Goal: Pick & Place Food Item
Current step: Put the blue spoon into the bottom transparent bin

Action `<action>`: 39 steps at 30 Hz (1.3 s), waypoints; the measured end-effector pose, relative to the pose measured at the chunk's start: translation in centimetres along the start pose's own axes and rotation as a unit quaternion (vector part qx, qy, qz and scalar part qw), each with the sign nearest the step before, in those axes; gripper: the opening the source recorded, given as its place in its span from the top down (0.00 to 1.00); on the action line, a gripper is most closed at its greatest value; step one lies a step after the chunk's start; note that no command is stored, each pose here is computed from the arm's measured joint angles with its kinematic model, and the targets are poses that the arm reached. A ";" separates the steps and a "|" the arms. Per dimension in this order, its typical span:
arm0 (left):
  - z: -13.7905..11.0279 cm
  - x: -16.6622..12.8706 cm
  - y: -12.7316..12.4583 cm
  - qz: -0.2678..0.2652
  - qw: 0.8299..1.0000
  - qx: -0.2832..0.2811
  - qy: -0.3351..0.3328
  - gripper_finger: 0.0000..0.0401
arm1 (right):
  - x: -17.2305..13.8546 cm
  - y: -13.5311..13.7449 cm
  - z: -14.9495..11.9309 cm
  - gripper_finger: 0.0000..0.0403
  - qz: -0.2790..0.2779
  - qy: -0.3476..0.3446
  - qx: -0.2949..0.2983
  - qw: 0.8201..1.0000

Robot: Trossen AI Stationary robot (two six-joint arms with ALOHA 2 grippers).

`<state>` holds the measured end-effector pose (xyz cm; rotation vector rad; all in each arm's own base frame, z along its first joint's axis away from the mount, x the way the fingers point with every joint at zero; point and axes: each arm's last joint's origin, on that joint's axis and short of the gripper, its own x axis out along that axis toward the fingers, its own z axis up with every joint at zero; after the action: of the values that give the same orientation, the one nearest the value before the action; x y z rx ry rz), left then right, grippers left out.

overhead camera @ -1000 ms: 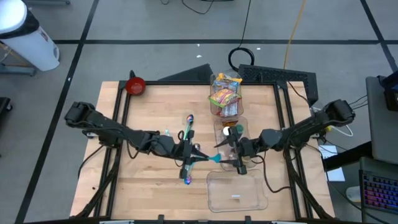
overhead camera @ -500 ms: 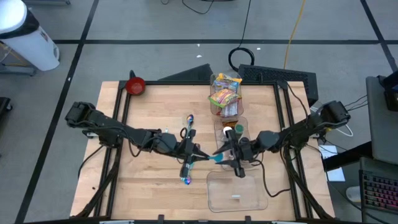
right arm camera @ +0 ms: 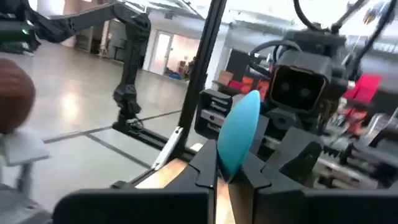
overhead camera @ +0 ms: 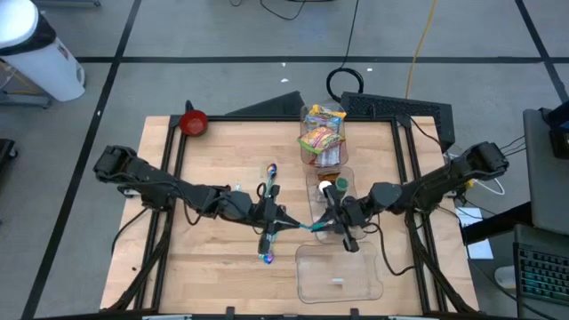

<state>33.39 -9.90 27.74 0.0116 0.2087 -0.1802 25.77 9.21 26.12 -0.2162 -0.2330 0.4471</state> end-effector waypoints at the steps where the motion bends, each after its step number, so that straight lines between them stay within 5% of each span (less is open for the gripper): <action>1: 0.0 0.0 -0.2 0.001 1.000 0.005 0.001 0.94 | -0.1 0.2 0.2 0.99 0.011 0.004 0.018 1.000; 6: 0.7 -1.1 -0.2 0.047 0.999 0.027 0.003 0.87 | -0.7 2.5 0.6 0.99 0.087 0.046 0.096 0.990; 14: 0.3 -1.3 0.0 0.108 0.994 0.003 0.022 0.59 | -1.6 7.5 2.1 0.99 0.202 0.067 0.192 0.958; 21: 0.0 -1.2 0.2 0.109 0.993 -0.015 0.035 0.45 | -2.7 10.2 0.2 0.99 0.157 0.218 0.219 0.938; 28: -0.1 -1.3 0.2 0.108 0.993 -0.017 0.038 0.42 | -3.3 10.5 -1.5 0.97 0.099 0.309 0.255 0.911; 39: -0.3 -1.3 0.2 0.109 0.993 -0.028 0.048 0.42 | -3.4 10.1 -1.9 0.67 0.035 0.318 0.234 0.918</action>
<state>32.14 -9.44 27.72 -0.0130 0.3062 0.0439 19.23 16.25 21.17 0.1085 0.5230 0.4682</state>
